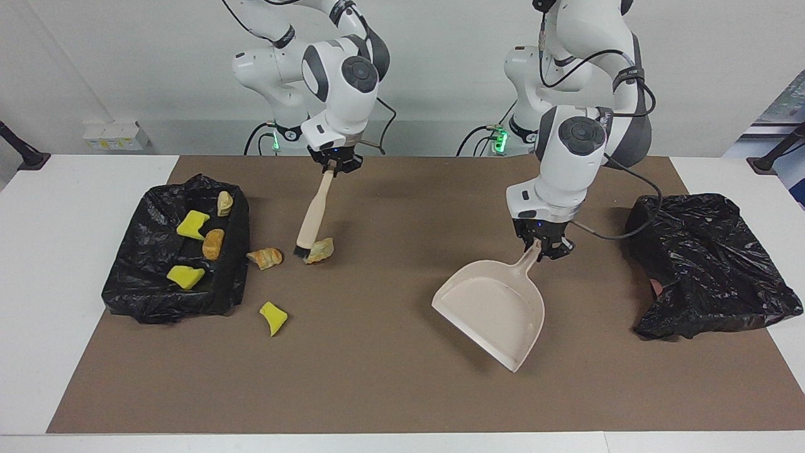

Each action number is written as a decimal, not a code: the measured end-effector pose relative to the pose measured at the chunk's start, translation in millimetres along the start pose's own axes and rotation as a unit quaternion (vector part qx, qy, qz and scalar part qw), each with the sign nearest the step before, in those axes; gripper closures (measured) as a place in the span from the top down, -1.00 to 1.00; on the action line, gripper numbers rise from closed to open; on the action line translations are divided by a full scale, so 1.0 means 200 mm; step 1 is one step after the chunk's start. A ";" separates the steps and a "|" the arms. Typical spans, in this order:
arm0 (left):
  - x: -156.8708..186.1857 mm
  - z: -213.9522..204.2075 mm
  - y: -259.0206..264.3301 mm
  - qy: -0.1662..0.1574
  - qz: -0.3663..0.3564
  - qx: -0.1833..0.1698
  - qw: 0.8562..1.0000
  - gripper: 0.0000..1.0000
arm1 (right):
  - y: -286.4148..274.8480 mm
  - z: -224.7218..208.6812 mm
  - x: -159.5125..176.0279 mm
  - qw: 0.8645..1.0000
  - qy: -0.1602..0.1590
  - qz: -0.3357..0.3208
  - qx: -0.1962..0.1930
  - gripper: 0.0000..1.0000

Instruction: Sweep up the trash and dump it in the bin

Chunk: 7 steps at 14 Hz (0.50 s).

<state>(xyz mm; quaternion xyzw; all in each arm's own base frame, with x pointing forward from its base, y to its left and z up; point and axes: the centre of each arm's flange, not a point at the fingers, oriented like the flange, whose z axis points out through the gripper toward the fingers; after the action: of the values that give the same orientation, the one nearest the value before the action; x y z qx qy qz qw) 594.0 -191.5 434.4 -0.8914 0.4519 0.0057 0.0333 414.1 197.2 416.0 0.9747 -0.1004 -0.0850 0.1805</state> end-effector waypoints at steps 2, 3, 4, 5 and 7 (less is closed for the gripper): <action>-0.02 0.02 -0.01 -0.004 0.040 -0.003 0.999 -0.37 | 0.13 0.10 0.08 0.999 -0.002 -0.018 -0.029 -0.47; -0.02 0.03 0.00 -0.006 0.073 -0.006 0.997 -0.37 | 0.18 0.14 0.11 0.998 0.001 -0.030 -0.050 -0.47; -0.03 0.04 0.02 -0.008 0.103 -0.008 0.995 -0.37 | 0.22 0.18 0.13 0.997 0.003 -0.040 -0.068 -0.47; -0.03 0.05 0.04 -0.009 0.122 -0.011 0.992 -0.37 | 0.24 0.22 0.14 0.996 0.004 -0.046 -0.083 -0.47; -0.04 0.10 0.12 -0.017 0.147 -0.020 0.989 -0.37 | 0.30 0.27 0.17 0.992 0.011 -0.056 -0.110 -0.47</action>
<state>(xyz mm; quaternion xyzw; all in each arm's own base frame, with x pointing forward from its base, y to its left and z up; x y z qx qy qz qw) 570.7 -198.7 412.4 -0.8153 0.5776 0.0351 0.0217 426.5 116.6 384.1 0.9539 -0.0335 -0.0944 0.2830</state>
